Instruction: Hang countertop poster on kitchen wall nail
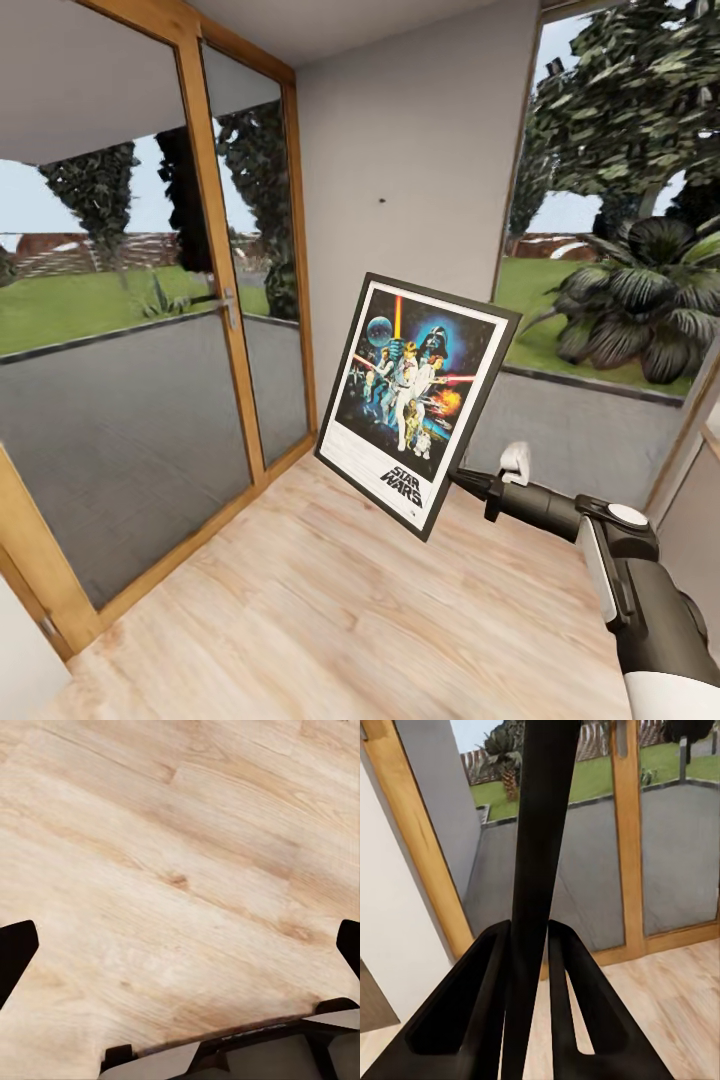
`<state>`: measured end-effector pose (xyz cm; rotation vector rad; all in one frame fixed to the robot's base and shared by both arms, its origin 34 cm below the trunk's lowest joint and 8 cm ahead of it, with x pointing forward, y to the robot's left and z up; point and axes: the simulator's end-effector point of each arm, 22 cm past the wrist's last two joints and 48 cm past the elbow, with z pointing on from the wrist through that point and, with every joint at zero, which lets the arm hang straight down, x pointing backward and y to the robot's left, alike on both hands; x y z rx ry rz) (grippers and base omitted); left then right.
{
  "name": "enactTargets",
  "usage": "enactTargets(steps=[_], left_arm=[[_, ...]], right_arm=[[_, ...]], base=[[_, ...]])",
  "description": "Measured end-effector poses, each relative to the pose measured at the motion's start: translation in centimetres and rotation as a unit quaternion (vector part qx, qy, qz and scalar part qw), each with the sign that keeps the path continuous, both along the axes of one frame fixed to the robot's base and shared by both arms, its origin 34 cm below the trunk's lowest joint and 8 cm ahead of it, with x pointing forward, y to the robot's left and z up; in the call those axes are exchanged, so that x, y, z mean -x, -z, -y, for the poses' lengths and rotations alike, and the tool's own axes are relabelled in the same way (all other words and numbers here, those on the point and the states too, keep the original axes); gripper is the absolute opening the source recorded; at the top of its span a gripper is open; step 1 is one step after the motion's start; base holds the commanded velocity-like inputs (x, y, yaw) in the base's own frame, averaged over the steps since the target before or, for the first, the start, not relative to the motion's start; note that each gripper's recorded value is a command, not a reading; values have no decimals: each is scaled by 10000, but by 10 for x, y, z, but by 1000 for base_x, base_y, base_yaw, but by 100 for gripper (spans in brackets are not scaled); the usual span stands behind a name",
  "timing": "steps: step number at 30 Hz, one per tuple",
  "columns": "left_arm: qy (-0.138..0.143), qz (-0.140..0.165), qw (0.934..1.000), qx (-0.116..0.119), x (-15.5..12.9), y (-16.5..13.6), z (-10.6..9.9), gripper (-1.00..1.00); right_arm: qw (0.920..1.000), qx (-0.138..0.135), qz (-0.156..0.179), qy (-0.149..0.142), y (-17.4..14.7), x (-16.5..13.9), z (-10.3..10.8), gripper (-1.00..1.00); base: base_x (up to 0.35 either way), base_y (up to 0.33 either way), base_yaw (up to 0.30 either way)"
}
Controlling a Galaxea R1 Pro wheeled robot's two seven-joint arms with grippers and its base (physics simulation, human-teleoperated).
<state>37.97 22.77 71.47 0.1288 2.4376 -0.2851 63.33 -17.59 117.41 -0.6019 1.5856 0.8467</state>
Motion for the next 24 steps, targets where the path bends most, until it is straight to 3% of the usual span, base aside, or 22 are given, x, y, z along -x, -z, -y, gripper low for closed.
enactTargets(steps=[24], left_arm=[[0,0,10000,0,0,0,0,100]], right_arm=[[10000,-2,-1,-1,0,0,0,-100]], base=[[244,273,0]])
